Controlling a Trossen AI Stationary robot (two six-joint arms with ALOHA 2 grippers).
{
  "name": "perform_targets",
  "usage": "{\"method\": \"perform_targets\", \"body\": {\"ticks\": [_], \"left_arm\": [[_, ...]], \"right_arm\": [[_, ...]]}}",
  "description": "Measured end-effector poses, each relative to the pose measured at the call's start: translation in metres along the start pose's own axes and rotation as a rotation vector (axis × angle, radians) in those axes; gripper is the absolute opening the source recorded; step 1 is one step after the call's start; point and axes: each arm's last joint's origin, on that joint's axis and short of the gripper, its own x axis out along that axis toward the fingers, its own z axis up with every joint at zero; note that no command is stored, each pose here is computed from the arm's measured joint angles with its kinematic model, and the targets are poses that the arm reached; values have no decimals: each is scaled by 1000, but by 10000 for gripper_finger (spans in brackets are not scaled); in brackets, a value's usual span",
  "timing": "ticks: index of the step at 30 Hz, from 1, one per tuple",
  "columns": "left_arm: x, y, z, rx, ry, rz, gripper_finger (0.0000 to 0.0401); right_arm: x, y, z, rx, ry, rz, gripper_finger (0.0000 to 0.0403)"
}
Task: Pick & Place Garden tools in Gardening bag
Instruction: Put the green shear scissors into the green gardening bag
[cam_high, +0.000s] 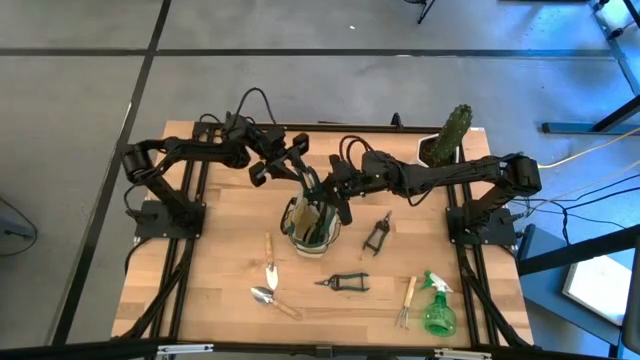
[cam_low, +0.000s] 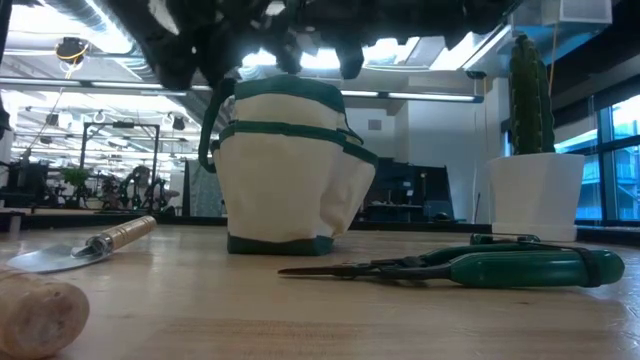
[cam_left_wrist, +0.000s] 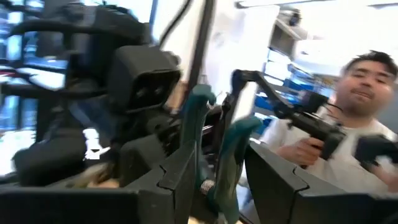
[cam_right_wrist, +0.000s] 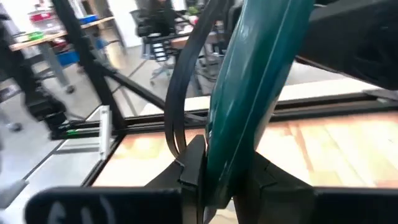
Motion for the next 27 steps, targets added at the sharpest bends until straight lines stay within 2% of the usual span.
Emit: {"method": "perform_targets", "body": {"ticks": [4,7,11,15,21,27], "left_arm": [[-10,-10,-12,-36,-20,66,130],[-14,-22,-17,0,-33,83,130],[-22,-35,-26,-12,-69,153,130],[-30,-55,-29,23,-140,243,130],[-37,-77,-20,71,-263,398,130],[-33,-91,-15,105,-273,527,129]], "right_arm": [[0,4,3,31,-19,25,51],[0,6,2,61,-7,48,51],[0,7,2,108,-17,26,51],[1,7,0,148,-8,-16,51],[1,1,-1,280,22,-177,51],[0,-1,10,392,114,-385,51]]}}
